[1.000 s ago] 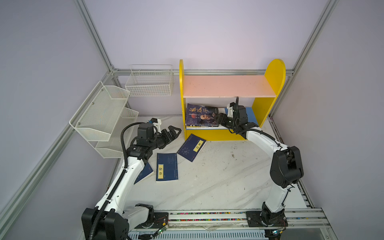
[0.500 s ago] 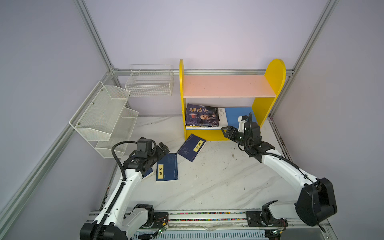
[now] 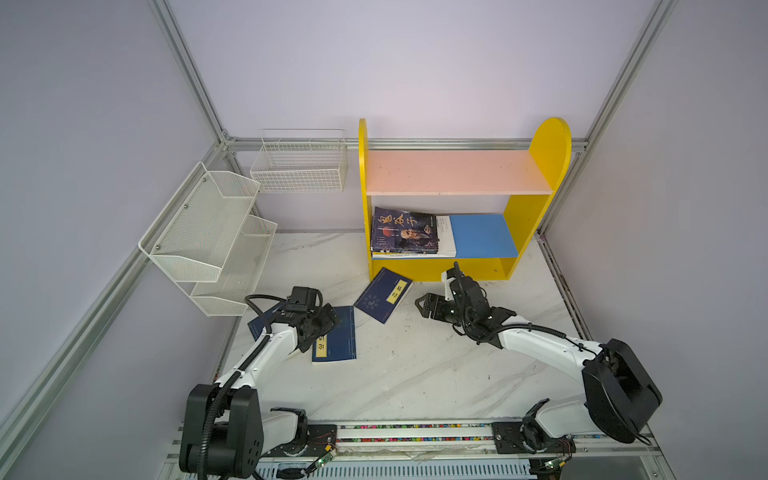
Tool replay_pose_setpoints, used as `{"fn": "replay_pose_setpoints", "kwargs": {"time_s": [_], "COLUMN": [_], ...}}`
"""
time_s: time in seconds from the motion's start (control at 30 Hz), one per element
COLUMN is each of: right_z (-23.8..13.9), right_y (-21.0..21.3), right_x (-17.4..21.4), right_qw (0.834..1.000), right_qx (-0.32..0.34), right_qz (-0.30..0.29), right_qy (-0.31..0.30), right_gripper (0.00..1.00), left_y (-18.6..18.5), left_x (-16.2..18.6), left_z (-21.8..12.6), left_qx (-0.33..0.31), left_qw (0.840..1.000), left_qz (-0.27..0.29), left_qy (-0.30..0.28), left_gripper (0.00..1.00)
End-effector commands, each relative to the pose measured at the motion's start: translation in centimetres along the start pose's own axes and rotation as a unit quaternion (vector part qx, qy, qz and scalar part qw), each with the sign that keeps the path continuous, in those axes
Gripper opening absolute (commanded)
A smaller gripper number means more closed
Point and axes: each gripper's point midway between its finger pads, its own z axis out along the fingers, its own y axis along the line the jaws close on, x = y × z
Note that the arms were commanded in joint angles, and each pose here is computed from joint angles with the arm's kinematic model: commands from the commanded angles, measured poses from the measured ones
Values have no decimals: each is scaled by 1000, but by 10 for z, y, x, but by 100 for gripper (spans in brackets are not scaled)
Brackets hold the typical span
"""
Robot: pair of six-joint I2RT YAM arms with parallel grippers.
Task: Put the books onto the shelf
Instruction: 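Move both grippers toward the blue yellow-labelled books on the table, then grip the blue yellow-labelled book's edges with both grippers from opposite sides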
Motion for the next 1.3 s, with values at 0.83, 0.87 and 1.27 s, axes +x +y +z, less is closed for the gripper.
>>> {"fn": "replay_pose_setpoints", "kwargs": {"time_s": [0.83,0.87,1.27], "right_z": [73,75,125], "right_y": [10,10,8], "right_x": [59,59,44], "right_qw": [994,994,993], "right_qx": [-49,-48,-16], "right_qz": [-39,-40,-90], "right_qy": [90,91,77], "right_gripper": [76,76,72], "left_y": [-65,-66,-56], "left_x": [131,131,119], "left_z": [54,53,47], "left_qx": [45,44,8], "left_qw": [977,977,984], "left_qz": [167,165,143], "left_qy": [125,125,102], "left_gripper": [99,99,100]}}
